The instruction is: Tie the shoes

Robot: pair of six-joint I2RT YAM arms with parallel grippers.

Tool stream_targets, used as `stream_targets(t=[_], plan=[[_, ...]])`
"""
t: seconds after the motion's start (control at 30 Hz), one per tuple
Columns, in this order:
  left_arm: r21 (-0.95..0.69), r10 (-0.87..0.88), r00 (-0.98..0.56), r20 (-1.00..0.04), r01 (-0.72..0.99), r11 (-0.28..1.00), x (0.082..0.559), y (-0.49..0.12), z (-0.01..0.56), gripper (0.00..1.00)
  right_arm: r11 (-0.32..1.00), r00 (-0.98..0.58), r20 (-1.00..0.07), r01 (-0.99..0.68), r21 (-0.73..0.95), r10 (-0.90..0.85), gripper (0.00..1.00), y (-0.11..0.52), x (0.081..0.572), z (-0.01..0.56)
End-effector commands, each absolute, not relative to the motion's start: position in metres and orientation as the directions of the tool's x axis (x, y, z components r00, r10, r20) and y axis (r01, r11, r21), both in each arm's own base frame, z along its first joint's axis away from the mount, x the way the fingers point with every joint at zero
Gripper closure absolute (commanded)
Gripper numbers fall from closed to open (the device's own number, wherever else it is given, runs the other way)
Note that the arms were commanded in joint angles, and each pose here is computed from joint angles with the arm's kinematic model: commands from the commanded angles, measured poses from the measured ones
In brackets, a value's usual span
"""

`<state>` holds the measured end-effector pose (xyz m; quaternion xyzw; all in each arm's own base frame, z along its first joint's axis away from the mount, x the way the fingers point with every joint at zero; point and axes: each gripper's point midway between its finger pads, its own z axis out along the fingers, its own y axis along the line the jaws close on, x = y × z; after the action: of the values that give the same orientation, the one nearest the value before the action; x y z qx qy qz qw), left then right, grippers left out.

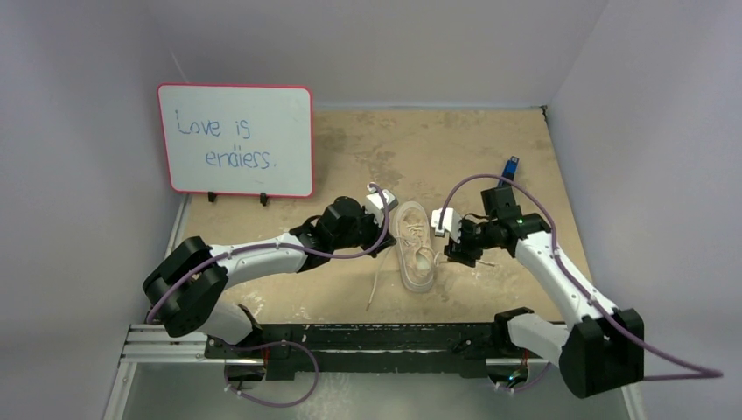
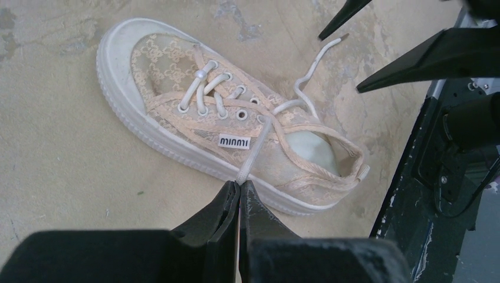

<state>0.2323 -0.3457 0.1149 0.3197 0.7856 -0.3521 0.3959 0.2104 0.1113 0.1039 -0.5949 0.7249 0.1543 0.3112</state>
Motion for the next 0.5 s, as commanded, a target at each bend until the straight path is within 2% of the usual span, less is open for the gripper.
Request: stream_targets(t=[0.0,0.13,0.47], plan=[[-0.314,0.139,-0.427,-0.894,0.816,0.485,0.236,-0.359,0.148,1.0,0.026,0.131,-0.715,-0.979,-0.203,-0.687,0.43,0.141,0.217,0.099],[-0.318,0.134,-0.424,-0.896,0.822,0.472,0.234,-0.36,0.148,1.0,0.011,0.149,-0.7,-0.976,-0.219,-0.698,0.44,0.14,0.222,0.082],[-0.29,0.142,-0.383,-0.913,0.853,0.435,0.229,-0.361,0.148,1.0,0.012,0.16,-0.707,-0.973,-0.232,-0.689,0.55,0.143,0.23,0.056]])
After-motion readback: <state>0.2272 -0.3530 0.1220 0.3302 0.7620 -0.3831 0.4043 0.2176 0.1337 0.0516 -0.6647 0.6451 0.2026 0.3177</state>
